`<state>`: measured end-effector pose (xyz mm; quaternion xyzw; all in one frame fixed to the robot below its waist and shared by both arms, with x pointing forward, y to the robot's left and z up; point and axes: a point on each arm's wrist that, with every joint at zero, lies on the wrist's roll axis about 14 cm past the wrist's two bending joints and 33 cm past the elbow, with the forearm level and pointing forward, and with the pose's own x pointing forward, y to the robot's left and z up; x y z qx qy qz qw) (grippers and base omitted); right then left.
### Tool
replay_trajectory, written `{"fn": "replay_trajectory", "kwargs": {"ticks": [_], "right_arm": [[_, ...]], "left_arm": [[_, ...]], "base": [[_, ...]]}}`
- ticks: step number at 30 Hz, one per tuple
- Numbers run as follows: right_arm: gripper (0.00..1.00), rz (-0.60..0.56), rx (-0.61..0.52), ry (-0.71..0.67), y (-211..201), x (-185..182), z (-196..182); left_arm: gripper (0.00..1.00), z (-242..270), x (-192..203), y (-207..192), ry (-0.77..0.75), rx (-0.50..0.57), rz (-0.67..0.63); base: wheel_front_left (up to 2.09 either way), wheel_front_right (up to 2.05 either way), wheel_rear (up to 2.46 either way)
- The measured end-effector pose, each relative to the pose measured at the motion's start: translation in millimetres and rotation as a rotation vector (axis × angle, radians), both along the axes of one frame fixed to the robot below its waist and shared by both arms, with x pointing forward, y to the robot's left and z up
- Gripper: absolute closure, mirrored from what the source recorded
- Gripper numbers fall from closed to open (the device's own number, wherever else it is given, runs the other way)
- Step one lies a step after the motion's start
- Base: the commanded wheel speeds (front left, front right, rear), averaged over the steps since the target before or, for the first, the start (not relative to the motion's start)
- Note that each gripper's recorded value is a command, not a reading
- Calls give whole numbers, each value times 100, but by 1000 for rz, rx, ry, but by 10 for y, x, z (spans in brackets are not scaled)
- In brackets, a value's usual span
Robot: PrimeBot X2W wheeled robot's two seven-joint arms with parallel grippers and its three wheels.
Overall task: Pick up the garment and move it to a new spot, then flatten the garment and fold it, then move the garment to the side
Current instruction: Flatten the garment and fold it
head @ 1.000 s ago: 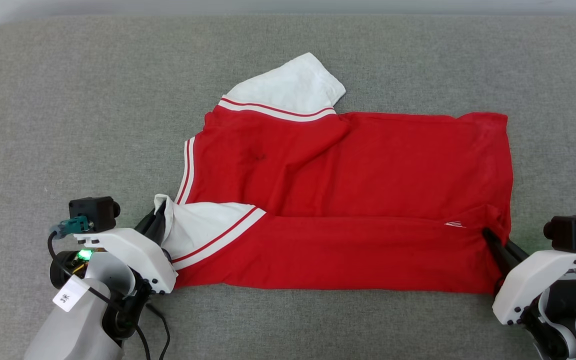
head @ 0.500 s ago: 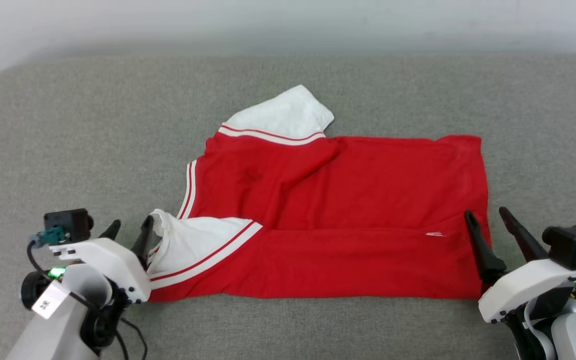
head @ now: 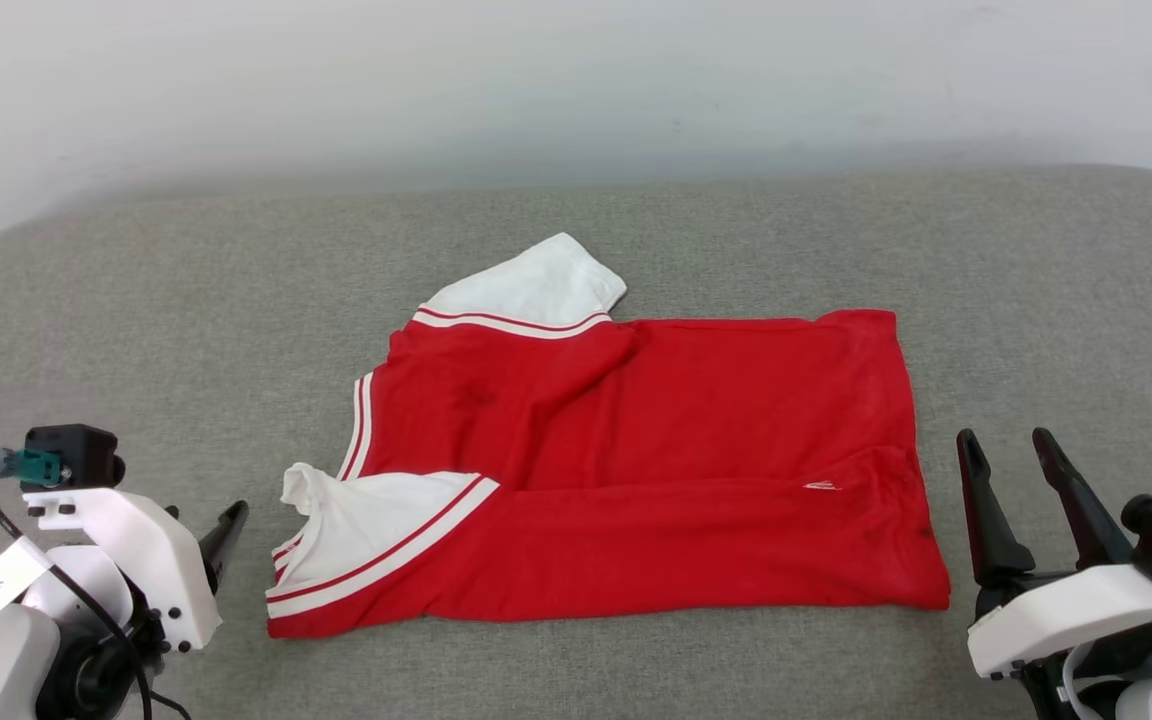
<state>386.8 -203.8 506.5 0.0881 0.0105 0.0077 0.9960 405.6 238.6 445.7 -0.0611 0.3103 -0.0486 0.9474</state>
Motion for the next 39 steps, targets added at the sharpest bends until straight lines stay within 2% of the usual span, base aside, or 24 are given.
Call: {"fn": "replay_trajectory", "kwargs": {"ticks": [4,8,14,20,21,22,23,24,32,39], "right_arm": [[0,-18,4,-2,-35,-59,19],[0,-27,11,3,-39,-57,-3],[0,-45,16,25,-81,-58,-87],[0,-67,24,52,-145,-50,-187],[0,-70,26,55,-156,-45,-198],[0,-72,28,57,-161,-37,-204],[0,-74,32,57,-167,-28,-203],[0,-77,34,58,-175,-22,-203],[0,-89,25,116,-335,-47,-243],[0,-7,33,445,-372,-178,-703]], "left_arm": [[0,39,-71,-163,66,-25,-58],[0,-129,-196,-247,179,-24,-89],[0,-436,-320,-340,315,-58,-88],[0,-662,-366,-438,376,-72,-112],[7,-688,-370,-464,385,-79,-117],[47,-712,-373,-477,393,-84,-121],[63,-728,-371,-498,399,-87,-131],[100,-734,-362,-519,399,-95,-139],[100,-615,-287,-643,299,-108,-171],[100,-329,-167,-647,166,-70,-183]], "base": [[0,0,0],[0,0,0],[0,0,0],[0,0,0],[0,0,0],[0,0,0],[0,0,0],[0,0,0],[0,0,0],[0,0,0]]}}
